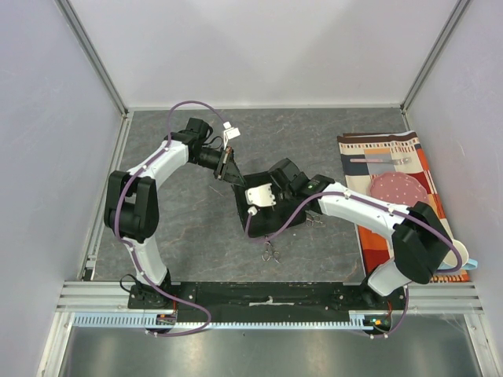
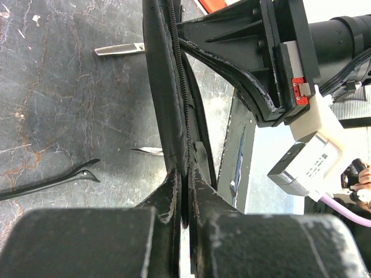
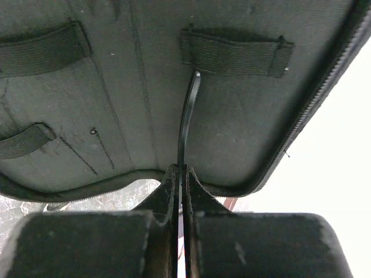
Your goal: Sort the hair-cutting tools
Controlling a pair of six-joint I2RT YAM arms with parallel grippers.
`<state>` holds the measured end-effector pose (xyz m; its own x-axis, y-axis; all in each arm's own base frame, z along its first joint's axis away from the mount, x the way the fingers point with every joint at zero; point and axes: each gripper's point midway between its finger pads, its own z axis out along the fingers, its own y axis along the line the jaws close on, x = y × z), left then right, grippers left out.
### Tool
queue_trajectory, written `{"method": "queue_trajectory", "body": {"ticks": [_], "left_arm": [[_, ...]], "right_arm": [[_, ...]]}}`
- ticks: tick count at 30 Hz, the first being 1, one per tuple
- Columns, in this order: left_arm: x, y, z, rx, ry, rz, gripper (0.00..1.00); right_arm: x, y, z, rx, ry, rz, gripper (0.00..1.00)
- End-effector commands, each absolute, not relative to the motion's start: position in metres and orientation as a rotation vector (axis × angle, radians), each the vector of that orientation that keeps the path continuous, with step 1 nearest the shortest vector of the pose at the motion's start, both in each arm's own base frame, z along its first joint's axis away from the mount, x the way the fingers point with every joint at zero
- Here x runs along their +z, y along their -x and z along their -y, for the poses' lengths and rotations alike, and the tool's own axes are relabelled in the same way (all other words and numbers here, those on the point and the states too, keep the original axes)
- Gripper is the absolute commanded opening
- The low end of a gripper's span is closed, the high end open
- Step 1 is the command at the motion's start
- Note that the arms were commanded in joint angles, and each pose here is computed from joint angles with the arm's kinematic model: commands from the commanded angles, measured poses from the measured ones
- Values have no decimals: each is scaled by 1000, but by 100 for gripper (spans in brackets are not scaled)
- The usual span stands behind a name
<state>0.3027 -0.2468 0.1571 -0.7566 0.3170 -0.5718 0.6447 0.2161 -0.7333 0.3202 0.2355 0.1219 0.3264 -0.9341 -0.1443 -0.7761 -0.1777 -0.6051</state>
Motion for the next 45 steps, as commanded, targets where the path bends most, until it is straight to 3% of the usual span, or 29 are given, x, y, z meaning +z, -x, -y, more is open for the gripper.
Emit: {"method": "queue_trajectory", "body": {"ticks": [1, 27, 45], "left_arm": [[209, -299, 255, -1607, -1013, -1957, 2], [209, -298, 256, -1621, -1013, -1952, 2], [208, -299, 256, -1622, -1014, -1953, 2]], "right_arm": [[128, -316, -233, -353, 1989, -1499, 0], [158, -342, -232, -470, 1907, -1475, 0], [160, -328, -302, -316, 1931, -1361, 0]]}}
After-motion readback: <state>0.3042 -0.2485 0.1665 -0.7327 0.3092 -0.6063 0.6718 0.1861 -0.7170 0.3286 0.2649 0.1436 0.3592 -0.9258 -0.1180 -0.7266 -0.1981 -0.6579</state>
